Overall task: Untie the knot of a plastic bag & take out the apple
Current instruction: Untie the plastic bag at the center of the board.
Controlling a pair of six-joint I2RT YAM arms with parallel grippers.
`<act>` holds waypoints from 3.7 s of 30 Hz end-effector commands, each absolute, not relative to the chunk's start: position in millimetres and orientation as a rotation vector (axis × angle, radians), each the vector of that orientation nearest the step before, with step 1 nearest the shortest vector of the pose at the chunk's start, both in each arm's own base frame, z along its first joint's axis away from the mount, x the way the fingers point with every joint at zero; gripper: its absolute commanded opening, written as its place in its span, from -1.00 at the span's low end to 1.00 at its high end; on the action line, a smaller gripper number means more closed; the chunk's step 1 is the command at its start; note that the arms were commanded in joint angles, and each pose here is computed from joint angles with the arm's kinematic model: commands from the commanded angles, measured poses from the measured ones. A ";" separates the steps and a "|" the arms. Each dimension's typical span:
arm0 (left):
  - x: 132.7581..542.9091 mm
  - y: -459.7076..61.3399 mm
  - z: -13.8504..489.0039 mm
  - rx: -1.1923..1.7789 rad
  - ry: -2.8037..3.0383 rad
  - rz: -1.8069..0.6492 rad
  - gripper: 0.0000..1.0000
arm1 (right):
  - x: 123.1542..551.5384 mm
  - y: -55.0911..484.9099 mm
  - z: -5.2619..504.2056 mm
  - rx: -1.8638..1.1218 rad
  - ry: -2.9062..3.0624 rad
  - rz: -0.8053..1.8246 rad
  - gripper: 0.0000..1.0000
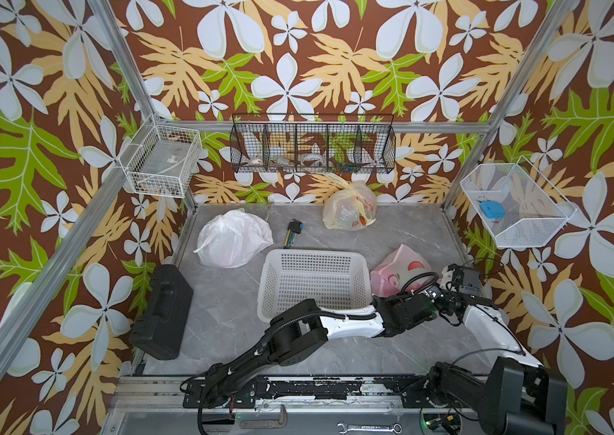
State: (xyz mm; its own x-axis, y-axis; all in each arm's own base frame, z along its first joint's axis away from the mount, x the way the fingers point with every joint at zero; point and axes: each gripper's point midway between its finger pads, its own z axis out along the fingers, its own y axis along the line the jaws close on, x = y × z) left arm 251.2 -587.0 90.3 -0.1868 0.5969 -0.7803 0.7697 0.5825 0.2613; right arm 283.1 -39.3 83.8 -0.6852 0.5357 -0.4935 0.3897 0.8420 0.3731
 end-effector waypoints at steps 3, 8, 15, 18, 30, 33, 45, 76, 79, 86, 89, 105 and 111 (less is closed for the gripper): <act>234.9 -600.4 139.8 1.153 1.827 -0.392 -1.00 | 286.0 -53.4 147.4 0.657 2.235 0.222 -0.12; 210.9 -610.4 240.3 1.094 1.770 -0.880 -1.00 | 275.7 -62.5 223.7 0.608 2.095 0.127 0.07; 241.6 -591.2 237.6 0.915 1.890 -1.275 -1.00 | 268.9 -57.3 267.1 0.537 2.068 0.120 0.31; 275.5 -582.4 172.5 0.839 2.109 -1.184 -0.36 | 272.1 -46.1 242.3 0.523 2.145 0.199 0.38; 275.7 -535.5 205.0 1.020 1.899 -0.899 0.07 | 243.4 -52.6 201.9 0.573 2.318 0.093 0.42; 264.7 -541.0 198.5 1.114 1.839 -0.864 0.23 | 235.9 -61.4 196.2 0.613 2.336 0.023 0.45; 269.7 -595.8 109.3 1.270 2.010 -0.808 0.30 | 247.7 -67.6 141.3 0.722 2.400 0.032 0.25; 306.2 -526.0 152.0 0.925 2.132 -0.986 -1.00 | 270.8 23.1 103.7 0.391 2.422 0.378 0.41; 304.6 -526.1 155.4 0.926 2.131 -0.998 -1.00 | 281.5 33.0 90.4 0.304 2.505 0.338 0.39; 288.2 -516.9 177.2 0.928 2.110 -1.057 -1.00 | 311.3 17.3 110.0 0.315 2.434 0.204 -0.65; 274.9 -506.8 190.8 0.925 2.066 -1.080 -1.00 | 320.8 8.1 123.0 0.356 2.388 0.217 -1.00; 229.2 -462.0 185.6 0.902 1.909 -0.977 -0.20 | 342.3 -3.4 165.6 0.381 2.238 0.426 -1.00; 226.7 -469.6 208.9 0.999 1.750 -0.773 -0.05 | 326.3 3.6 166.0 0.324 2.273 0.434 -1.00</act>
State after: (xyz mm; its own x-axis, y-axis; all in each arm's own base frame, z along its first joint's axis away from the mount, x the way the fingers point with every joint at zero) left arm 214.6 -468.2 192.5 -0.3633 0.2798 -0.8887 0.8734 0.4343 -0.2203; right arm 332.9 -2.8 165.4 -0.6404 0.3951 -0.6586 0.1343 0.9019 0.4105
